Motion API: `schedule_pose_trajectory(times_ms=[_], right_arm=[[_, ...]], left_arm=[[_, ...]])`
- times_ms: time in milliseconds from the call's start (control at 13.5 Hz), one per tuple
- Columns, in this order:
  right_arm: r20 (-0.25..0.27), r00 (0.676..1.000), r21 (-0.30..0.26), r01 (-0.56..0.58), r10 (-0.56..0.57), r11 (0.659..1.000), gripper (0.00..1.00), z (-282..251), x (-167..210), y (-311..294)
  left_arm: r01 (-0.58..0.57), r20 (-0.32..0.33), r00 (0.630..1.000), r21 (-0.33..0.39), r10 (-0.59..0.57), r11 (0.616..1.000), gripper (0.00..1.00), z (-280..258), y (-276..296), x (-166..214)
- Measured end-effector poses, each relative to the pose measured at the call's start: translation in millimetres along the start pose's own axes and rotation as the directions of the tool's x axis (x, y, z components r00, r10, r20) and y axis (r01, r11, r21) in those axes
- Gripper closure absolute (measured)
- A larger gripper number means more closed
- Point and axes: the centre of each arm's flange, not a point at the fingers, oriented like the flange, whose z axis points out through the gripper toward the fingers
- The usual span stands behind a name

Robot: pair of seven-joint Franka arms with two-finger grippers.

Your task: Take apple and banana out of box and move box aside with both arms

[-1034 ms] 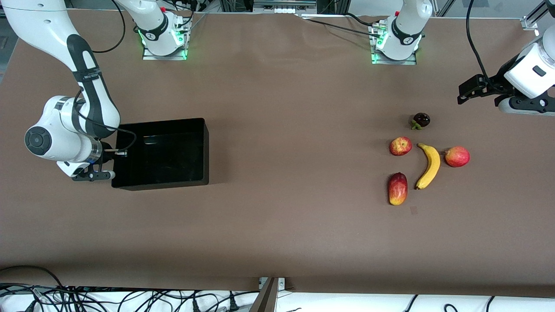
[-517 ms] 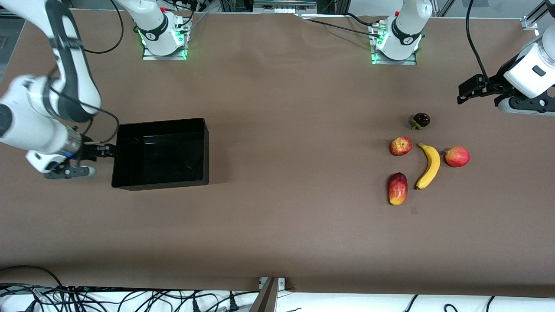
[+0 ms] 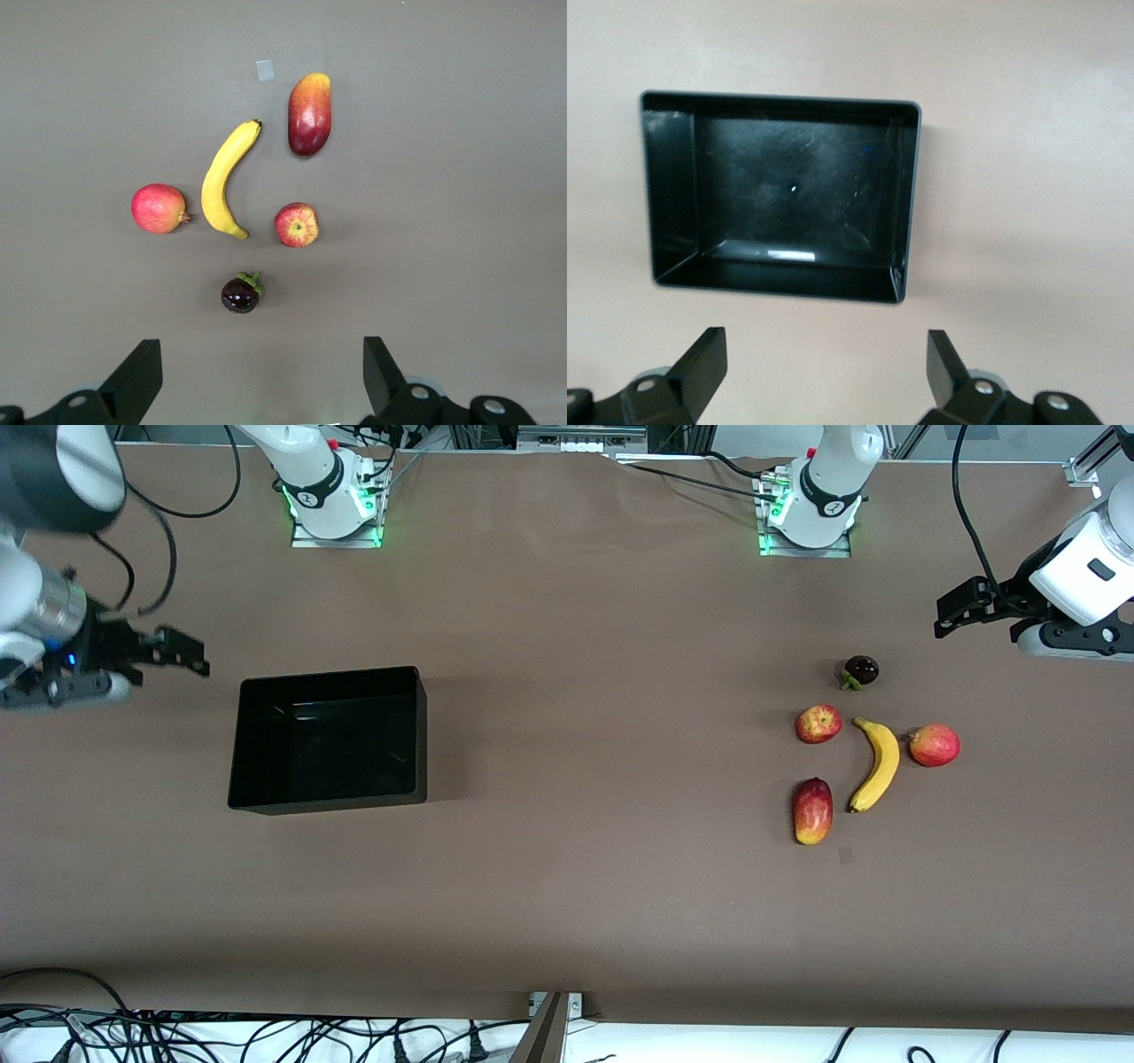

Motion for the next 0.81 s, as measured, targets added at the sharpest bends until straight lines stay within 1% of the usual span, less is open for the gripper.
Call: schedule_pose_trajectory(times_ms=[148,296,591,813], right_arm=[[0.010,1.000,-0.007,0.009,-0.009,1.000,0.00,-33,-14,-13],[0.003,1.000,-0.008,0.007,-0.007,1.000,0.00,-47,-16,-13],[-0.002,1.000,-0.009,0.001,-0.001,1.000,0.00,-49,-10,-9],[0.006,1.000,-0.009,0.003,-0.003,1.000,0.00,-45,-6,-10]], left_arm=[[0.000,0.000,1.000,0.000,0.000,1.000,0.00,0,0,0],[0.000,0.000,1.000,0.000,0.000,1.000,0.00,0,0,0],[0.000,0.001,1.000,0.000,0.000,1.000,0.00,0,0,0],[0.000,0.002,1.000,0.000,0.000,1.000,0.00,0,0,0]])
